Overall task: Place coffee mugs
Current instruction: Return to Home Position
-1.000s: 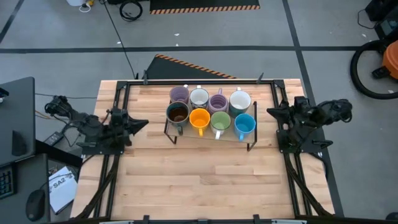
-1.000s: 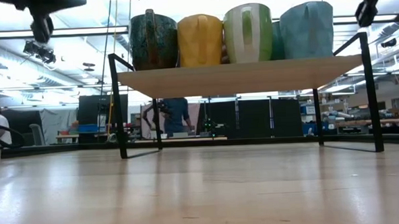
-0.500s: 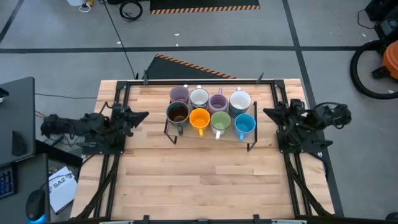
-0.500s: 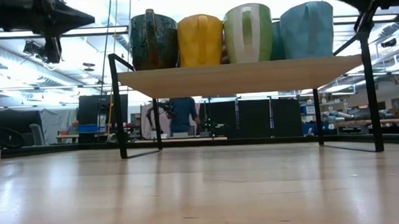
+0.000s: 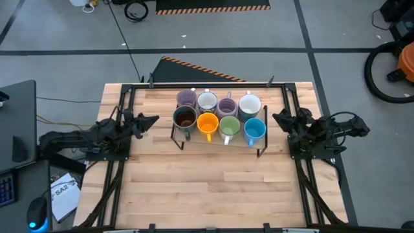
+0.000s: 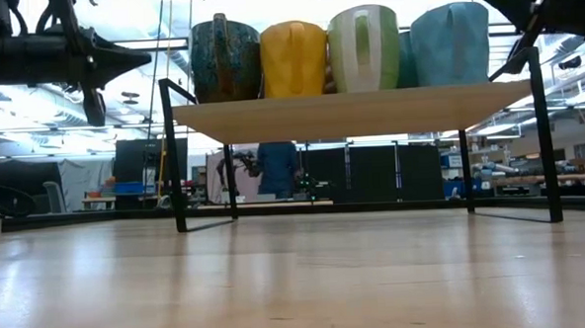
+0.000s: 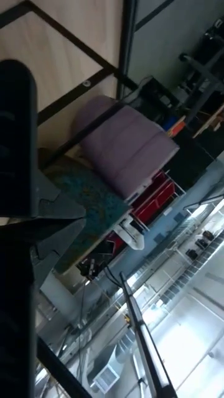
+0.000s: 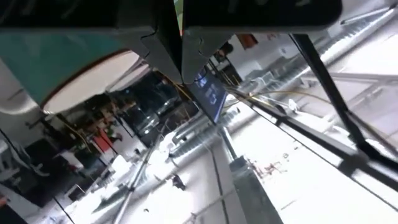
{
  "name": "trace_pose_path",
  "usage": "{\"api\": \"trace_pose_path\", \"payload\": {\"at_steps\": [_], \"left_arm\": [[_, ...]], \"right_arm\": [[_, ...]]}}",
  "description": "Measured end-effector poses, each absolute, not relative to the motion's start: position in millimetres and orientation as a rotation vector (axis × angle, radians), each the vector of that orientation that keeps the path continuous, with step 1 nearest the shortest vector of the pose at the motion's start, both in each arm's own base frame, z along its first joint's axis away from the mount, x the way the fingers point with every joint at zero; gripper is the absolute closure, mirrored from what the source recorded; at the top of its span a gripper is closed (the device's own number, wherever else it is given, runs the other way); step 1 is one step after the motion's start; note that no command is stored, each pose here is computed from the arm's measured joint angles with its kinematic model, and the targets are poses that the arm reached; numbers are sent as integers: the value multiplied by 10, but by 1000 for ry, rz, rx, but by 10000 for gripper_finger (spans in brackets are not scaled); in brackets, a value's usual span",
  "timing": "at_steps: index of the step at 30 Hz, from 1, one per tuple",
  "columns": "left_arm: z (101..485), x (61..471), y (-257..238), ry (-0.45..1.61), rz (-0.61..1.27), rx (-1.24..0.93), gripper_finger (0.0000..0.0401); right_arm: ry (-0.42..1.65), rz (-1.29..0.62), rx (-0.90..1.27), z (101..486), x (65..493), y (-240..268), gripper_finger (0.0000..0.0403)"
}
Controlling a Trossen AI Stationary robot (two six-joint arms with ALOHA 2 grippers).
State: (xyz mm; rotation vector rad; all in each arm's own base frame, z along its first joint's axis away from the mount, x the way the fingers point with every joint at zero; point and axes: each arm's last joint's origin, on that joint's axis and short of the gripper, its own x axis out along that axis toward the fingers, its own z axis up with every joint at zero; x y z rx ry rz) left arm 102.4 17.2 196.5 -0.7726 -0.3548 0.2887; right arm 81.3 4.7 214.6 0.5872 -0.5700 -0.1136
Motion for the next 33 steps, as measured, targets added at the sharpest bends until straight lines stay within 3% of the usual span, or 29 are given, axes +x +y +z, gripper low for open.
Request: {"api": "trace_pose_path", "payload": {"at_steps": [13,33], "left_arm": [[1890,1034,156,-342,328,-815,359],[1887,1035,156,-338,330,-813,353]], "right_arm": [[-567,-203,556,2133,813,27,385],[-566,-206,556,2132,814,27,386]]}}
